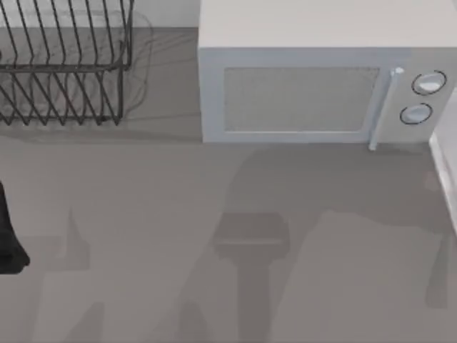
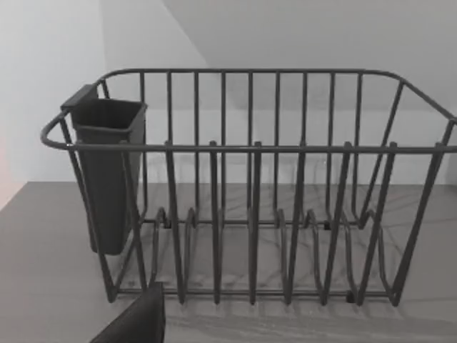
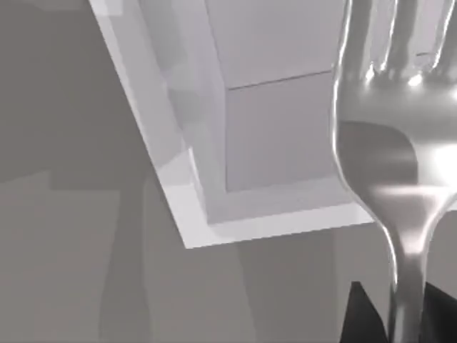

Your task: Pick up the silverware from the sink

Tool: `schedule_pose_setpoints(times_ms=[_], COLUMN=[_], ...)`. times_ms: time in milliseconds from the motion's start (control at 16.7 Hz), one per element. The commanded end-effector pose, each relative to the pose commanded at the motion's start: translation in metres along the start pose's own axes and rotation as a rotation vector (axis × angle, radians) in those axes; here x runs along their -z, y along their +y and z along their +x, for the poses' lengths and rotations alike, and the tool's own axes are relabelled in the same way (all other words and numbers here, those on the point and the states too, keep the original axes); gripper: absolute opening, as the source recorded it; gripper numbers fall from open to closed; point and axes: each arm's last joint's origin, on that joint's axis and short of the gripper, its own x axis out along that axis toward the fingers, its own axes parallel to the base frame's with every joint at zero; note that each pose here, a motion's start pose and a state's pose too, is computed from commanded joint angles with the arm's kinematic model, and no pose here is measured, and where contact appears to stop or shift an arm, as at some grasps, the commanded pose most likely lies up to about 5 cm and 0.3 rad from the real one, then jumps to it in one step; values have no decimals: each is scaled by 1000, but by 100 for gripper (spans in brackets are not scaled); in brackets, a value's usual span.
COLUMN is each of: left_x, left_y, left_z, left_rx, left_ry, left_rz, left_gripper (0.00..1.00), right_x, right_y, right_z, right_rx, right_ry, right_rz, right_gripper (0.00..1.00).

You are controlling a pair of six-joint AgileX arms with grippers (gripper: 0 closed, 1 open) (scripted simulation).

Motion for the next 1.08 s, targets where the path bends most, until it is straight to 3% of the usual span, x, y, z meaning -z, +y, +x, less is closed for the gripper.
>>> schedule_pose_setpoints(times_ms=[300,540,720,1080], left_x=[0,0,0,0], left_y=[0,0,0,0], left_z=[0,0,0,0], left_rx=[0,0,0,0], left_ry=[0,0,0,0], left_rz=[0,0,0,0], left_gripper=[100,100,100,100], right_x=[81,129,140,136], right_y=[102,157,171,171], right_z=[-4,-22,-33,-26], right_rx=[88,64,31,28], right_ry=[-29,-207,-288,-254], right_rz=[-82,-177,-202,-187], right_gripper=[0,0,0,0])
